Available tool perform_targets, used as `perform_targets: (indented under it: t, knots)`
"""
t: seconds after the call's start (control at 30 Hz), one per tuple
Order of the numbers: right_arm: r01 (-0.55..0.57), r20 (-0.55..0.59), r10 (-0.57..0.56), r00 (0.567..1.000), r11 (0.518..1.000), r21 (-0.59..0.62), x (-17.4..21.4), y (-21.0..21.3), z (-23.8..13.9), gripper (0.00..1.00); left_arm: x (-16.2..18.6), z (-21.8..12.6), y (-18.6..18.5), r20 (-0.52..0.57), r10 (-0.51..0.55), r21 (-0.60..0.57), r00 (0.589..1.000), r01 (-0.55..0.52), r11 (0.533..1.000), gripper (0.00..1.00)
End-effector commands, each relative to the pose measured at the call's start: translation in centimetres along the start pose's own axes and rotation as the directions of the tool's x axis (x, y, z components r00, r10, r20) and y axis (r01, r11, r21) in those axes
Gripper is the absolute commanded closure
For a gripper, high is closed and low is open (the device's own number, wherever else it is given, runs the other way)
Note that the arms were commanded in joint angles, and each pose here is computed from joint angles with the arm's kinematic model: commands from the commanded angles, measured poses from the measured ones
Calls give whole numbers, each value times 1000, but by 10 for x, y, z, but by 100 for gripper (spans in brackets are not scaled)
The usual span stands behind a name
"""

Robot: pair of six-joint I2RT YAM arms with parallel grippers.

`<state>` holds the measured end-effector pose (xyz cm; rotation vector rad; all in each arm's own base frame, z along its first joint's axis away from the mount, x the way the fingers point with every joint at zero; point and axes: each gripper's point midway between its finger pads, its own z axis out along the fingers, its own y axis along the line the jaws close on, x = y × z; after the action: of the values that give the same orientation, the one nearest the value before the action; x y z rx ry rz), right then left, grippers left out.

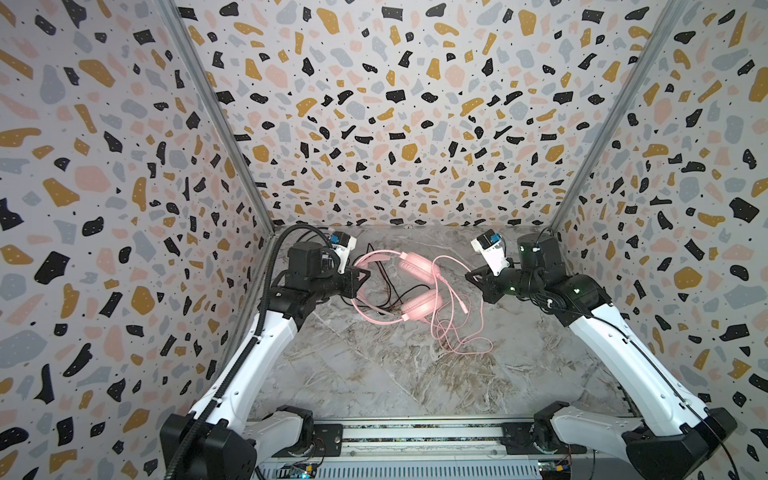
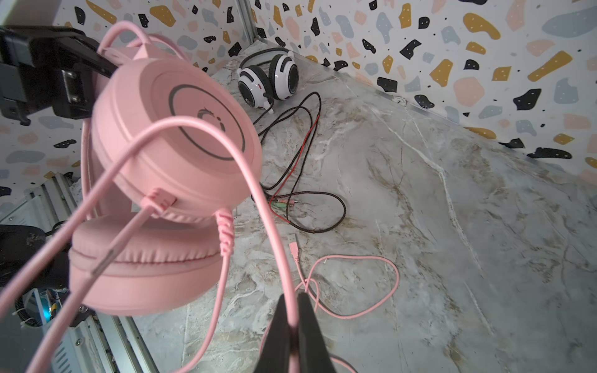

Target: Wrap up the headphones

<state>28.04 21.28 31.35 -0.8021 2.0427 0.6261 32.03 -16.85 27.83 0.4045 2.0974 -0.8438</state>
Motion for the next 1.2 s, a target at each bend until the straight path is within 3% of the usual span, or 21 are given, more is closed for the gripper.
perform_targets:
  t: [0.0,0.37,0.8,1.03,1.17]
  knots:
    - [20,94,-13,996,997,-74,-22,13,-3,96,-19,-11,-36,63,59,152,996,-68,986,100]
    - [30,158,-7,987,989,-143,-35,27,-12,96,-14,-2,-55,39,67,222,997,-74,972,100]
    - [7,139,16,990,986,-168,-27,25,11,96,-16,3,-81,53,94,293,994,-105,950,100]
    - [-33,63,42,997,991,-131,1,6,40,96,-38,-4,-89,146,66,307,987,-108,946,100]
    - [-42,79,53,995,991,-125,3,1,43,95,-54,-9,-92,206,47,308,978,-110,945,100]
